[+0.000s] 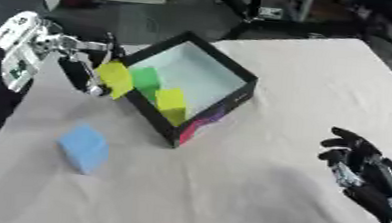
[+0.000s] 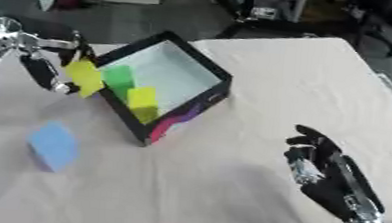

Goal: Pick up objects on the table and place them in the box.

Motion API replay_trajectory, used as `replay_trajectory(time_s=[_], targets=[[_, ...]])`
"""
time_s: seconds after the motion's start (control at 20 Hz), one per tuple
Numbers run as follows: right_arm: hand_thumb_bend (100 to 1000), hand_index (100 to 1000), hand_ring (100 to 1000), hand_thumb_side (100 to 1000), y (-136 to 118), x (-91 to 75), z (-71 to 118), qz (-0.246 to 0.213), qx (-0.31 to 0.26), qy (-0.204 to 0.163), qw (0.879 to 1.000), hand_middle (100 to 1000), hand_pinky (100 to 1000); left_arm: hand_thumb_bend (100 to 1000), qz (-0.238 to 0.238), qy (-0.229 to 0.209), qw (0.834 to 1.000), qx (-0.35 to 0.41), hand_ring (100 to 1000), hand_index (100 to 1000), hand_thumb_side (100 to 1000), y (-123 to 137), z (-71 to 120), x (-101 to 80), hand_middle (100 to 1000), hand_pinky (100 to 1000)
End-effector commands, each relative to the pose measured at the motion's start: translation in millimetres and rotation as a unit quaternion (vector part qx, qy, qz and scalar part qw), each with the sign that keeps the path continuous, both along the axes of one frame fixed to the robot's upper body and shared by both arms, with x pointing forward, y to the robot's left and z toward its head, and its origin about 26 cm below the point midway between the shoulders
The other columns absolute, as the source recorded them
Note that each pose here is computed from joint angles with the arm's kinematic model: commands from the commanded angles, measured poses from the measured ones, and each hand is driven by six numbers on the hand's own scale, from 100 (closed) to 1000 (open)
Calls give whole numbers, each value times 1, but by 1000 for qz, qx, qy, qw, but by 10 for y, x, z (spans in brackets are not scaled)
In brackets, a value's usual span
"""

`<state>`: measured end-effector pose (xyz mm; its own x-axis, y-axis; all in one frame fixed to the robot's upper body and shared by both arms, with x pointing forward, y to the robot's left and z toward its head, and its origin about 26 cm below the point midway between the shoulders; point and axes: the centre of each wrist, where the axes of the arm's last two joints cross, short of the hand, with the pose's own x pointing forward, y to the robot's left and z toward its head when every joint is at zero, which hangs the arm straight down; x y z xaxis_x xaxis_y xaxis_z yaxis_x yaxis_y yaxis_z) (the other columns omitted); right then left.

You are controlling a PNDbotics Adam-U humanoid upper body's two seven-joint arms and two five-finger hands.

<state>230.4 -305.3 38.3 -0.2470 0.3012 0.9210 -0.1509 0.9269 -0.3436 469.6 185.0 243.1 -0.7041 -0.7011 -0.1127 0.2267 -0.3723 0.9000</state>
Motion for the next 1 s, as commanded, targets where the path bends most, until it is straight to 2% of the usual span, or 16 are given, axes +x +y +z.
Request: replay_trajectory(time_s=[0.05,0.15,0.25,0.3,0.35,0.45,0.5,0.55,0.6,0.8,1.0], targets=[[100,891,662,421,-12,24,56,7,-6,-9,1000,695,827,251,-22,-32,999,-9,578,794,144,-260,338,19,627,693],[100,891,662,421,-8,33,63,8,-5,-11,1000,696,827,278,-12,-32,999,-28,628,831,212,-446,296,69,679,719],[100,891,662,421,-7,35,64,7,-4,-11,1000,695,827,325,1,-19,999,-41,709,866,330,-621,141,110,747,749],[100,891,662,422,-8,36,65,7,-4,-11,1000,696,827,335,9,-12,999,-46,730,874,352,-699,47,126,765,760],[100,891,662,422,-8,37,65,7,-3,-11,1000,696,827,363,18,-6,999,-49,747,885,423,-748,-37,141,784,769],[100,891,662,422,-5,39,64,7,-3,-11,1000,696,827,390,40,-2,998,-52,775,898,495,-793,-176,163,818,783],[100,891,662,422,-2,41,64,8,-3,-11,1000,696,827,425,52,-3,997,-52,789,907,573,-804,-241,170,838,789],[100,891,662,422,-1,42,64,9,-3,-11,1000,696,827,430,64,-5,997,-52,791,908,585,-811,-297,176,840,791],[100,891,662,421,0,42,64,9,-3,-11,1000,696,827,466,75,-8,996,-51,812,925,724,-815,-346,180,868,805],[100,891,662,421,1,43,64,10,-2,-11,1000,696,827,466,107,-32,993,-45,812,925,724,-894,-500,170,868,805],[100,891,662,421,2,43,64,10,-2,-11,1000,696,827,466,112,-58,991,-37,812,925,724,-925,-632,174,868,805]])
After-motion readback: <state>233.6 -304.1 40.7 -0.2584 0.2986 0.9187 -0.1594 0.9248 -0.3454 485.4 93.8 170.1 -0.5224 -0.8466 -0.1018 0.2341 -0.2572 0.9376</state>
